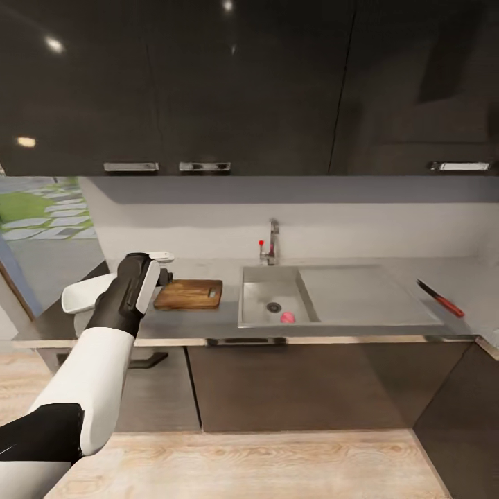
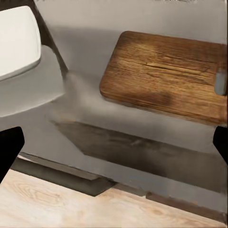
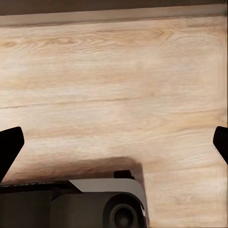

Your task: In the kitchen, take the Vidalia onion out of the sink, dice it on the chopping board with the paring knife, put the diced onion into the bowl on the countertop, then place both the paring knife and the chopping board into the sink.

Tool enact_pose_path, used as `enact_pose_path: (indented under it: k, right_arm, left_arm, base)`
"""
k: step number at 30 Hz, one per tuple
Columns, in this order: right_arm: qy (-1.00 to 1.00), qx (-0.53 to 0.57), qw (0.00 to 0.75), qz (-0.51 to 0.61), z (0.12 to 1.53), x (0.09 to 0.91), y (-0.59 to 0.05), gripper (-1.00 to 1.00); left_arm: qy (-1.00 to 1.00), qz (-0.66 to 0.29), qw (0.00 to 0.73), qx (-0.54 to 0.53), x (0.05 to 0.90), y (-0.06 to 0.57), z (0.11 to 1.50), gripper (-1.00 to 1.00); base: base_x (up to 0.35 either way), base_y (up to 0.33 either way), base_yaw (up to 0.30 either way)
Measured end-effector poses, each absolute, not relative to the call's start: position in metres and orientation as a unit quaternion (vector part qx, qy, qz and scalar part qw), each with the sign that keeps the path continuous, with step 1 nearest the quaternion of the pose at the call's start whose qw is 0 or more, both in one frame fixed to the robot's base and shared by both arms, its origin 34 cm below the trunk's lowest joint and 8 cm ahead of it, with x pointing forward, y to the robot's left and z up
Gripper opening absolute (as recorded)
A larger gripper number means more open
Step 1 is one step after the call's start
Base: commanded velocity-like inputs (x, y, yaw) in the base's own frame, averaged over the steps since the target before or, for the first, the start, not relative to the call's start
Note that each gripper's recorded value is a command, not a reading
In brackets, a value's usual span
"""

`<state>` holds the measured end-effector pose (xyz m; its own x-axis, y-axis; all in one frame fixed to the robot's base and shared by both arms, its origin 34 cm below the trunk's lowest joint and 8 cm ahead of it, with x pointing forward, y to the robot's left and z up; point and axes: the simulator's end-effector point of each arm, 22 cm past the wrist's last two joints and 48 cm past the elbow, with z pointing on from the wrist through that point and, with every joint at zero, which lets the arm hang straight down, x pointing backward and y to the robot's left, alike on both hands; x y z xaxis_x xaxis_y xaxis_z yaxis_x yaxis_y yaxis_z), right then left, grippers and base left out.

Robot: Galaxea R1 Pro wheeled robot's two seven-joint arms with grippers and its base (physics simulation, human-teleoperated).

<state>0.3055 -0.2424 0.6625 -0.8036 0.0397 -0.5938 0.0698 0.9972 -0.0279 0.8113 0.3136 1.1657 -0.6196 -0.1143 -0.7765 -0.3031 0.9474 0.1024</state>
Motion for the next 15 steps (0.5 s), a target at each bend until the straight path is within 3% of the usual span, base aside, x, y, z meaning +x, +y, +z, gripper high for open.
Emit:
enact_pose_path:
  k: [15]
  right_arm:
    - [0.949, 0.026, 0.313, -0.025, 0.6627, 0.3058, -0.2435, 1.0]
  left_arm:
    - [0.893, 0.112, 0.42, -0.117, 0.8107, 0.3136, 1.1659, 1.0]
  base:
    - [0.073, -0.304, -0.023]
